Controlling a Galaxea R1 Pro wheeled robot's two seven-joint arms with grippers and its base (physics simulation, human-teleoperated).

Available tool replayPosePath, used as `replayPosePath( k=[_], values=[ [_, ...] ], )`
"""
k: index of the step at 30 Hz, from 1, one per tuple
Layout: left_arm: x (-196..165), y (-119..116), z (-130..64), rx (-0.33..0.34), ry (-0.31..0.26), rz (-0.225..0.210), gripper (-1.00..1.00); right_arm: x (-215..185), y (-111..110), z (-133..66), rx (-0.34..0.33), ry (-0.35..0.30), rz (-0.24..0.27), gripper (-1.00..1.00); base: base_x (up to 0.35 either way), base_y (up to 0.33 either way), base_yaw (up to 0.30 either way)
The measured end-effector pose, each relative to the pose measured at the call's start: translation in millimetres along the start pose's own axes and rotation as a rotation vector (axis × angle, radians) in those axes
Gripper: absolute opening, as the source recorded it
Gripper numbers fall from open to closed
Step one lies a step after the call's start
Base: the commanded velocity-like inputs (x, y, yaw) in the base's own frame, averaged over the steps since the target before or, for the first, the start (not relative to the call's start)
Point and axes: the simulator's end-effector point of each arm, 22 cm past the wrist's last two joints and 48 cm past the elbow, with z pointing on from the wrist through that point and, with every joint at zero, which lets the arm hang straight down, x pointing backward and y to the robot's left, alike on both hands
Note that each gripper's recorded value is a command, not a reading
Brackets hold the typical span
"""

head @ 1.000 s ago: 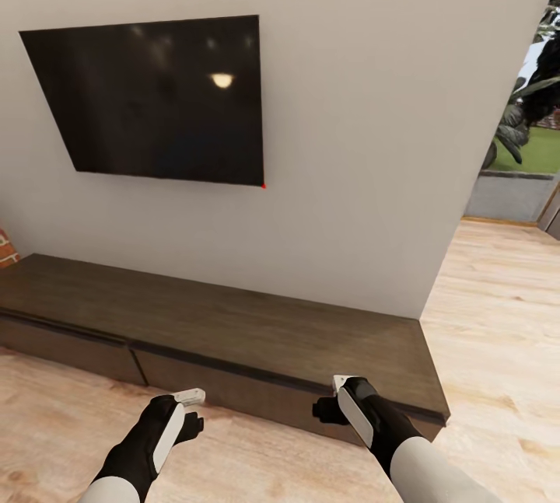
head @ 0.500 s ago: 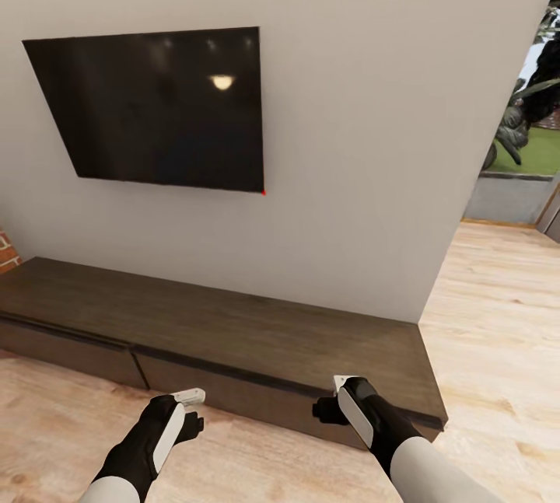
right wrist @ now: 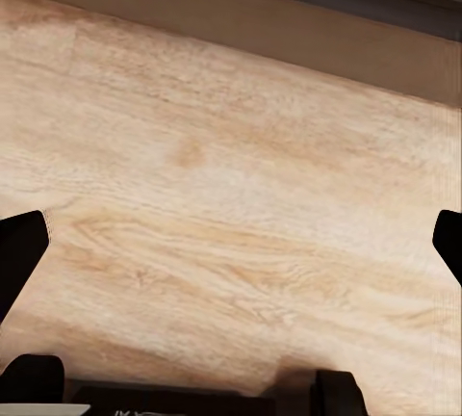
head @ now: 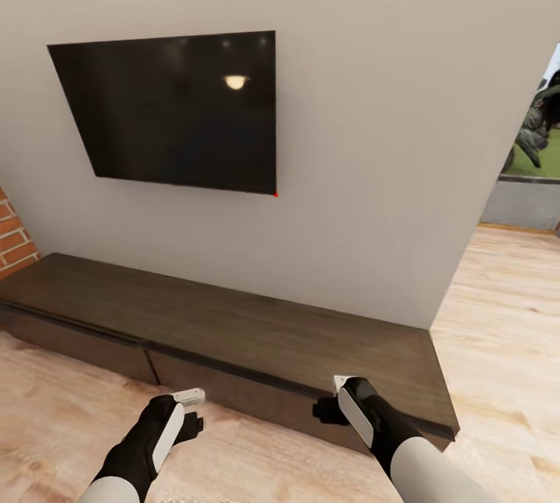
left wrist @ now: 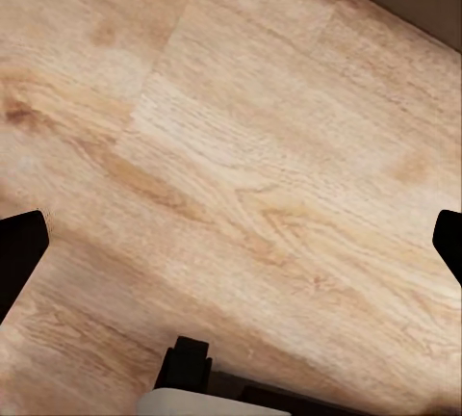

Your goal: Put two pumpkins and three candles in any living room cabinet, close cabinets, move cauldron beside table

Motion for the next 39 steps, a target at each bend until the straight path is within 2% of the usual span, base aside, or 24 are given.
replayPosePath(
  k=[39],
  values=[
    [0.0,-0.7,0.0,0.003,0.0,0.0,1.0,-0.2,1.0,0.0,0.0,-0.001,-0.002,1.0,0.0,0.0,0.285]
  ],
)
